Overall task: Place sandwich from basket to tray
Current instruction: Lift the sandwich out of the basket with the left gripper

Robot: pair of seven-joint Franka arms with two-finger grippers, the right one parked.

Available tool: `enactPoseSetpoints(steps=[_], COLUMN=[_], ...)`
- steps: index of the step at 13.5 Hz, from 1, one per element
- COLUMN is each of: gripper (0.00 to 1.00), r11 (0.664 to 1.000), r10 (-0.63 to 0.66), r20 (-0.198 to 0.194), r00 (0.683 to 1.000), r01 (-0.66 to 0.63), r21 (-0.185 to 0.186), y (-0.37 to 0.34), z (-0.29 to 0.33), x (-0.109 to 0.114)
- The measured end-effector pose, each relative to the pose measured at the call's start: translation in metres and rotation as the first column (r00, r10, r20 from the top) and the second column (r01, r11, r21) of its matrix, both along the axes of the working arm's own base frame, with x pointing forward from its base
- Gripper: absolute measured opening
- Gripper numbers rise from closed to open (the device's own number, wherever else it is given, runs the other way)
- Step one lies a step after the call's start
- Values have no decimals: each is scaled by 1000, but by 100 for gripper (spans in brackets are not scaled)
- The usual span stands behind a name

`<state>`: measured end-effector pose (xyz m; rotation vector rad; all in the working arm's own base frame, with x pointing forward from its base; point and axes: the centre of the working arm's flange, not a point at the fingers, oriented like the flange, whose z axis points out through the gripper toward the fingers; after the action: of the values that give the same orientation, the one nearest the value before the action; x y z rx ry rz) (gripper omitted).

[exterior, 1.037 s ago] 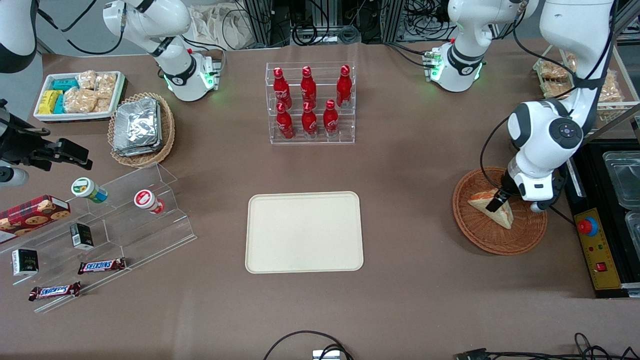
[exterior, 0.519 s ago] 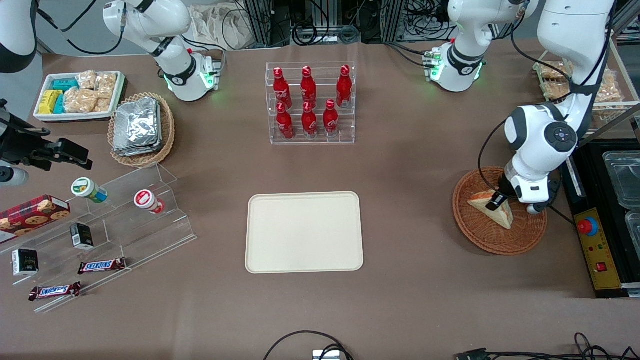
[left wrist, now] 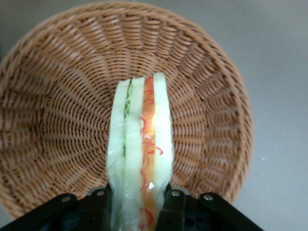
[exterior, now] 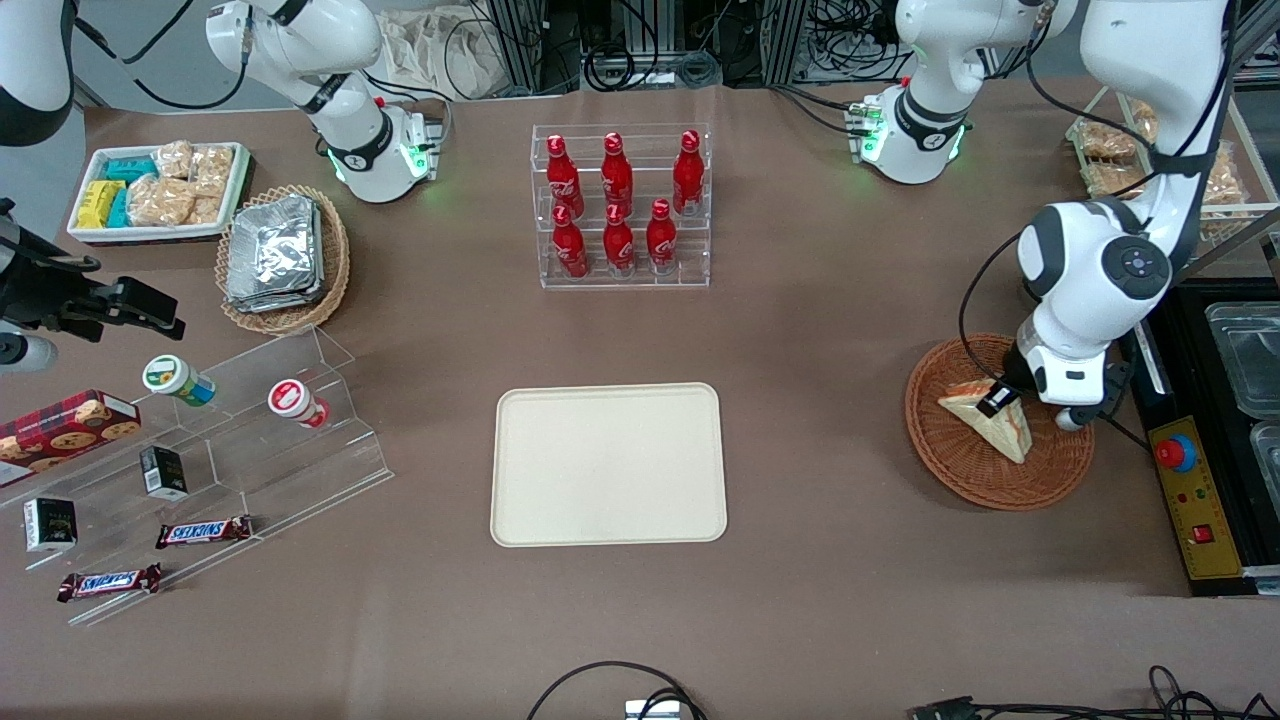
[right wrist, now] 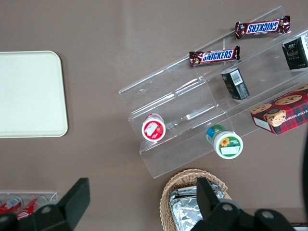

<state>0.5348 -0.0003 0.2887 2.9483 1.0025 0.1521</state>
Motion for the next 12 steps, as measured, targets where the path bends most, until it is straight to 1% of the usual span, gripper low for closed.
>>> enactPoseSetpoints(steps=[1, 2, 3, 4, 5, 8, 10, 12], gripper=[33, 31, 25, 20, 20, 20, 20, 20], r11=[999, 996, 990, 980, 963, 897, 840, 788], r10=[-41, -90, -142, -200, -267, -438, -536, -609], r20=[-14, -29, -40, -47, -50, -61, -59, -54], r00=[999, 996, 989, 979, 962, 897, 842, 791], r01=[41, 90, 142, 201, 268, 440, 539, 611], r21=[4, 7, 8, 10, 15, 33, 58, 71], y=[-5, -12, -21, -32, -41, -65, -81, -100], z=[13, 25, 35, 45, 53, 76, 88, 99], x=[3, 7, 11, 15, 19, 28, 33, 36])
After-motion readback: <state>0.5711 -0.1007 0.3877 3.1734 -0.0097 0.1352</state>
